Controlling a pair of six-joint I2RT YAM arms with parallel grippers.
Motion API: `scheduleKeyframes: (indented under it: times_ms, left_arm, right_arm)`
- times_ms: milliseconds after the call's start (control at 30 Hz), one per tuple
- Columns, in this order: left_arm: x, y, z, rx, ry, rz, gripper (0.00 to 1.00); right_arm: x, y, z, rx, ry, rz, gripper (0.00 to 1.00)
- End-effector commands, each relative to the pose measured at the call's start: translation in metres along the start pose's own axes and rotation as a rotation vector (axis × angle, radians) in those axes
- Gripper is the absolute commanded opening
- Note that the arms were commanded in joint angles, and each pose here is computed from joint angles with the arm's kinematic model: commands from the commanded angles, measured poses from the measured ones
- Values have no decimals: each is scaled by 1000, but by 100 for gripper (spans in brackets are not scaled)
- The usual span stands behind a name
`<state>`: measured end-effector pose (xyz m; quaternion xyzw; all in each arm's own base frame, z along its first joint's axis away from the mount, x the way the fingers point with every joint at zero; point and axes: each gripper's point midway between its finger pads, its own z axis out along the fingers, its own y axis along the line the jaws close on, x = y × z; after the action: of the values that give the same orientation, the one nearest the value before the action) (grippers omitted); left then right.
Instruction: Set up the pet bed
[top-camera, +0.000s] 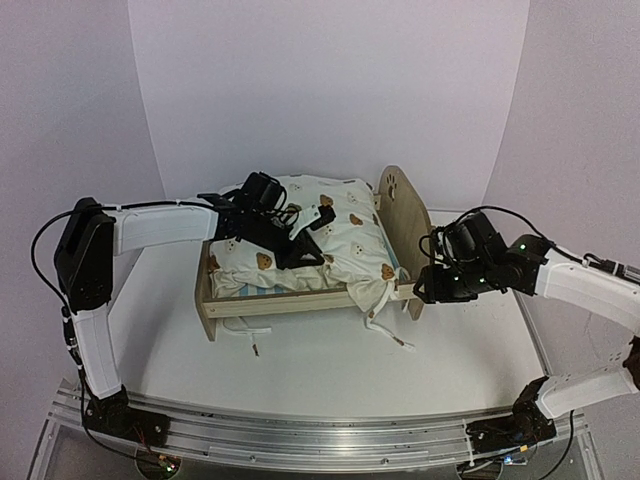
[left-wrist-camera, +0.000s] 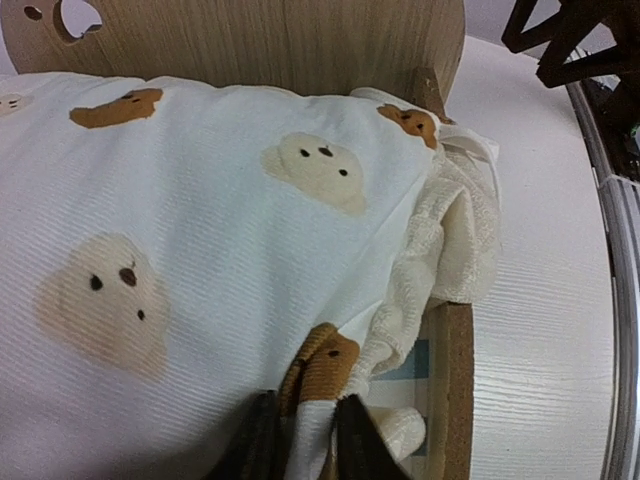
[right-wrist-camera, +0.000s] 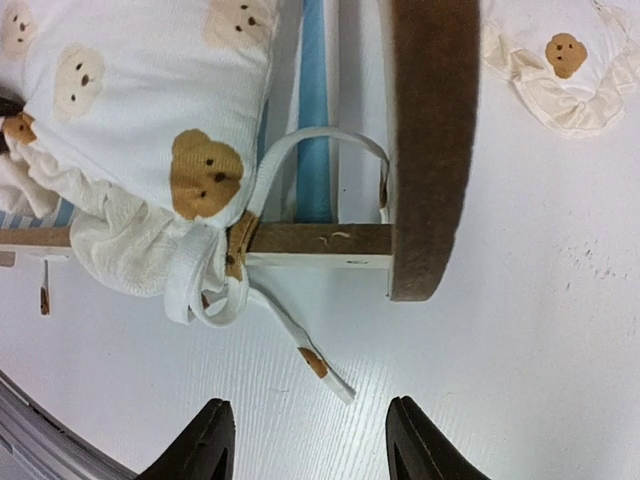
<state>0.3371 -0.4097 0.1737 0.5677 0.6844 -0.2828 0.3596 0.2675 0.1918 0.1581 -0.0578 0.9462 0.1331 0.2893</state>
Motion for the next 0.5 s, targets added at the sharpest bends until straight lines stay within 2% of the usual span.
scheduleKeyframes:
  times_ms: [0, 67, 200, 300, 467]
  left_arm:
    - [-39, -18, -28, 79, -50, 78, 48]
    - [-47, -25, -39, 99, -63, 129, 55]
    - [-46, -49, -49, 104, -40, 223, 54]
    - [-15, -65, -35, 118, 55, 211, 52]
    - [24, -70, -4, 132, 187, 195, 63]
  right_arm:
    - [-12, -3, 6, 26, -26, 36, 52]
    - [-7, 1, 10, 4, 0, 26, 52]
    - [13, -1, 16, -19, 42, 42, 51]
    - [29, -10, 21, -12, 53, 71, 50]
    - [44, -9, 35, -55, 55, 118, 49]
